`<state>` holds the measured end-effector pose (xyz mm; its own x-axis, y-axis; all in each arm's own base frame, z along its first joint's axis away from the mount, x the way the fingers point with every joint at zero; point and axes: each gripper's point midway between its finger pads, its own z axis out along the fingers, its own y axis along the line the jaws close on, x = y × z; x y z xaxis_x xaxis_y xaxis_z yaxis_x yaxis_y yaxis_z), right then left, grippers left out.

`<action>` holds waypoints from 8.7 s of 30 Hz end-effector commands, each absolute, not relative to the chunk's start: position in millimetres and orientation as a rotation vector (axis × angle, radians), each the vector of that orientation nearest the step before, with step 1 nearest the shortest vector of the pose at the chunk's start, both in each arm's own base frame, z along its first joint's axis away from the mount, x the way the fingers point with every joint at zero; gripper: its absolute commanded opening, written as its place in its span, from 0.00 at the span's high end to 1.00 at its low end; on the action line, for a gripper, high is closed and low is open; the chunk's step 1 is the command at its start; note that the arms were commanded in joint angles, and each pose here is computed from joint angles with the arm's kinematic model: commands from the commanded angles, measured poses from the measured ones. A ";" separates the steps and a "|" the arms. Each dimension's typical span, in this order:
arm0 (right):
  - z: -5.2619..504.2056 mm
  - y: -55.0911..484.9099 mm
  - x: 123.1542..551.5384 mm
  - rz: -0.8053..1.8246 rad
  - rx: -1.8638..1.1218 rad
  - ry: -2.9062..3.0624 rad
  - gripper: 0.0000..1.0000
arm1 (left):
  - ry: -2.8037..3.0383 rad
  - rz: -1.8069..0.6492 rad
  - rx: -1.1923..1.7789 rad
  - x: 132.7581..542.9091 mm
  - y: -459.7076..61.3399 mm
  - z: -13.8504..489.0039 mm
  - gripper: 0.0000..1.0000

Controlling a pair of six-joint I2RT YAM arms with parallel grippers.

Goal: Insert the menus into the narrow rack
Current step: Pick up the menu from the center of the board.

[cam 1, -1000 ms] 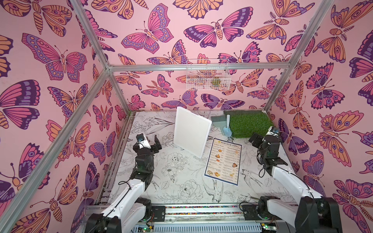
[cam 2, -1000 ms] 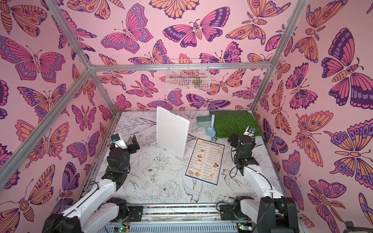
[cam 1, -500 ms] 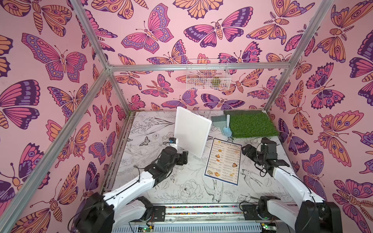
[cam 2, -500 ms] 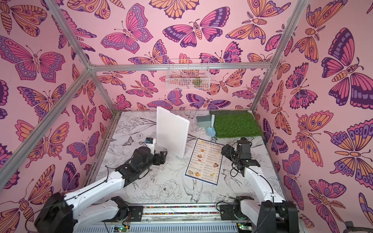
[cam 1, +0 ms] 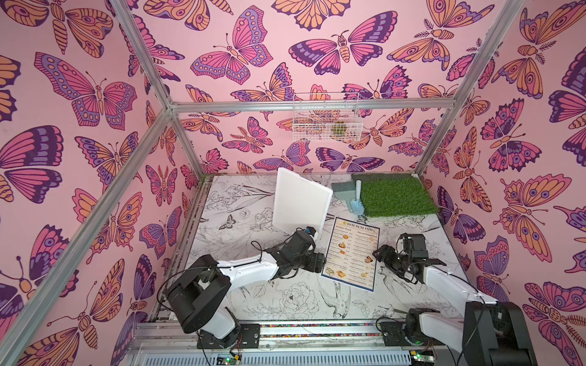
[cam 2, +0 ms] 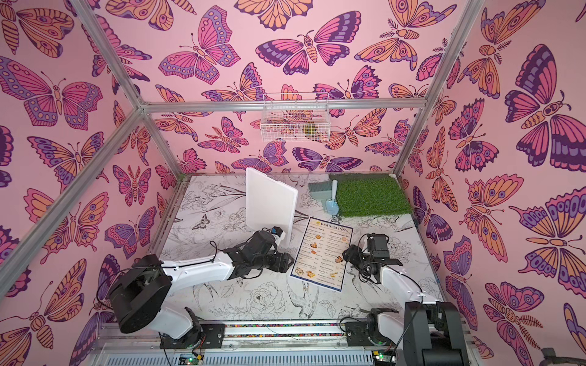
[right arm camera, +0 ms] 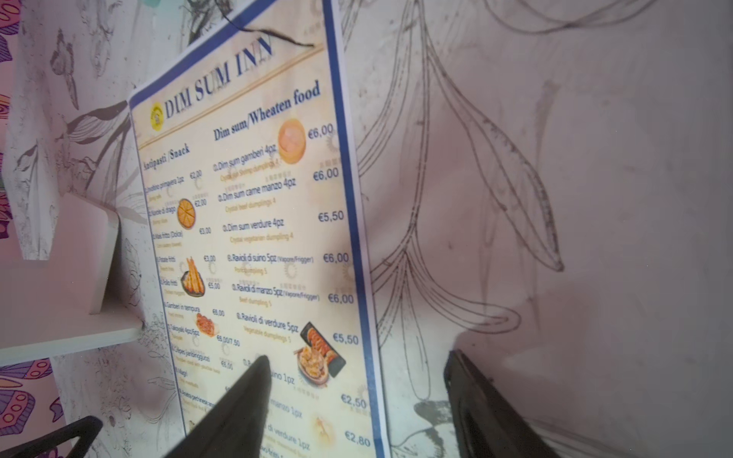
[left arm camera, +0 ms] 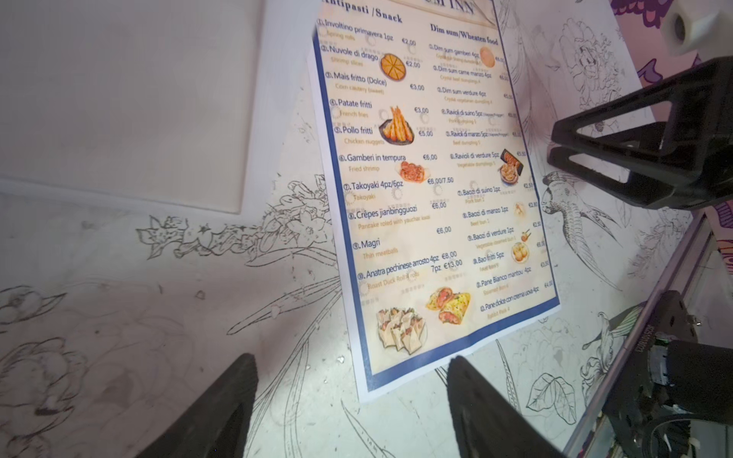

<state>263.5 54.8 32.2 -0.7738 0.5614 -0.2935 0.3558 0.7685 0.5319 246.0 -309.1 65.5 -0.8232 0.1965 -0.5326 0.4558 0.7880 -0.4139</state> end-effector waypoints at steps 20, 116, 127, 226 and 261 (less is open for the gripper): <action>28.3 87.8 267.5 0.831 0.736 2.493 0.29 | 2.764 -0.453 0.604 234.4 -294.3 -3.6 0.33; 0.1 93.5 267.3 0.761 0.846 2.561 0.26 | 2.459 -1.395 0.640 260.1 -443.6 85.4 0.05; -1.5 90.8 268.7 0.734 0.855 2.568 0.26 | 2.455 -1.353 0.544 263.5 -409.1 98.1 0.19; 364.4 186.6 321.4 1.435 0.075 1.535 0.68 | 1.554 -1.747 0.151 363.0 -407.1 390.4 1.00; 375.6 155.0 338.7 1.094 0.141 1.558 1.00 | 1.662 -1.214 0.183 401.5 -262.5 397.4 0.00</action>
